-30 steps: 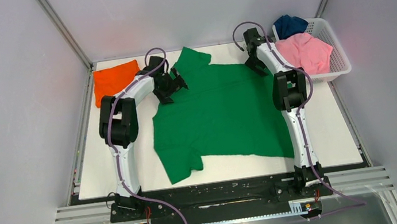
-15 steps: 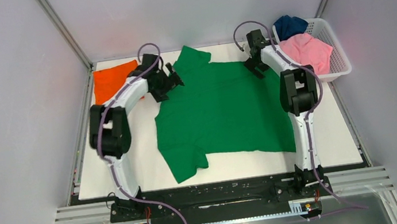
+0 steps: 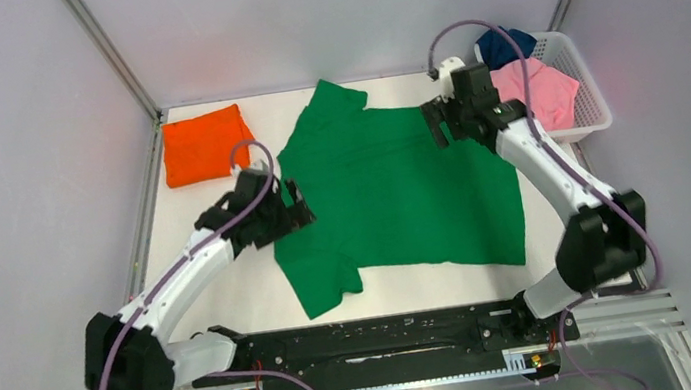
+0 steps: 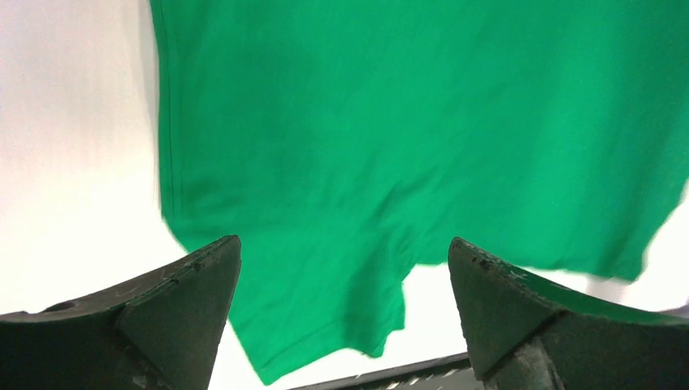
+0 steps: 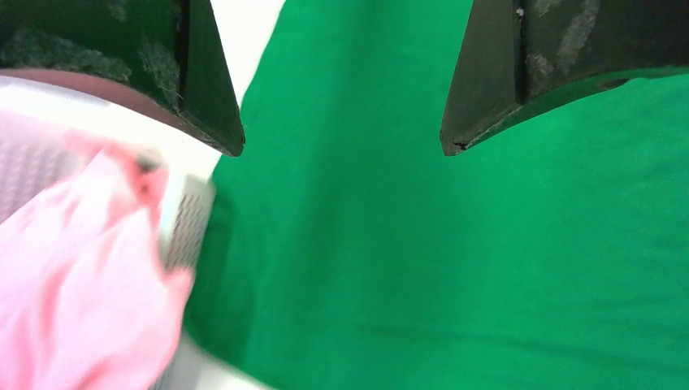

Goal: Fold and stack the t-shirts
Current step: Flatten out the tshirt, then grab the side of the flattened tshirt closest away from the robot with both arms, then fold the flattened tshirt in 1/3 of the way

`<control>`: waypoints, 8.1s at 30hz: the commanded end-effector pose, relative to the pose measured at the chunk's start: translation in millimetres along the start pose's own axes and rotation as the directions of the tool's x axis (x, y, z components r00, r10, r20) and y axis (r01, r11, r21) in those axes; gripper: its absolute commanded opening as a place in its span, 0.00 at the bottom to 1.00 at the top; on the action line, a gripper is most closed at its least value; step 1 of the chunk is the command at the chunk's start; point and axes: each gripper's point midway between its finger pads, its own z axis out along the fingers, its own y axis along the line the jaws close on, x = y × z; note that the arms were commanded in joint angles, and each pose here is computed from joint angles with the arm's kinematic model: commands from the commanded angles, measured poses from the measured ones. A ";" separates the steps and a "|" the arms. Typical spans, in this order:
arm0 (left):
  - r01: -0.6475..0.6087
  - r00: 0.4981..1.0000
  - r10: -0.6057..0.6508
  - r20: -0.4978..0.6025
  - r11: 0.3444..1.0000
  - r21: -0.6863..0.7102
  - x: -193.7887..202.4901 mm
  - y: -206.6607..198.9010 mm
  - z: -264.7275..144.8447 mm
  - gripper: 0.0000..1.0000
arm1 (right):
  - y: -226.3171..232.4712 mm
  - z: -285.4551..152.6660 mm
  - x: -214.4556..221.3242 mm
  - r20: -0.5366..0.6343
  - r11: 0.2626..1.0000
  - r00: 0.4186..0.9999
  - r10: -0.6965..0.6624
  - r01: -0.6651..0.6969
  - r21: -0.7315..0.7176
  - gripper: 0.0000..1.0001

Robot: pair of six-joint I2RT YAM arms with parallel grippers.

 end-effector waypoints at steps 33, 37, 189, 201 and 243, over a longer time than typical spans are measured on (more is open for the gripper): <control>-0.234 0.970 0.192 -0.148 0.906 -0.354 161.6 91.3 -0.2 0.00 | 27.1 -99.0 192.6 0.037 0.691 0.704 0.709 -0.704 0.164 0.99; -0.164 0.983 0.128 -0.132 0.935 -0.316 150.6 92.1 -0.4 0.00 | 32.8 -101.2 207.6 -0.011 0.671 0.681 0.732 -0.718 0.185 1.00; 0.127 0.979 -0.105 -0.177 0.985 0.115 -66.5 -42.2 140.0 0.99 | 69.1 -50.1 167.8 -0.328 0.472 0.453 0.829 -0.881 -0.024 0.99; 0.151 0.937 -0.156 -0.314 0.988 -0.040 20.9 23.3 126.6 0.99 | 120.7 -19.7 221.6 -0.520 0.546 0.439 0.733 -0.835 0.065 1.00; 0.206 0.972 -0.185 0.144 0.968 -0.143 -25.6 81.7 -3.0 0.99 | 188.6 -120.0 210.1 -0.528 0.582 0.598 0.603 -0.782 -0.222 0.98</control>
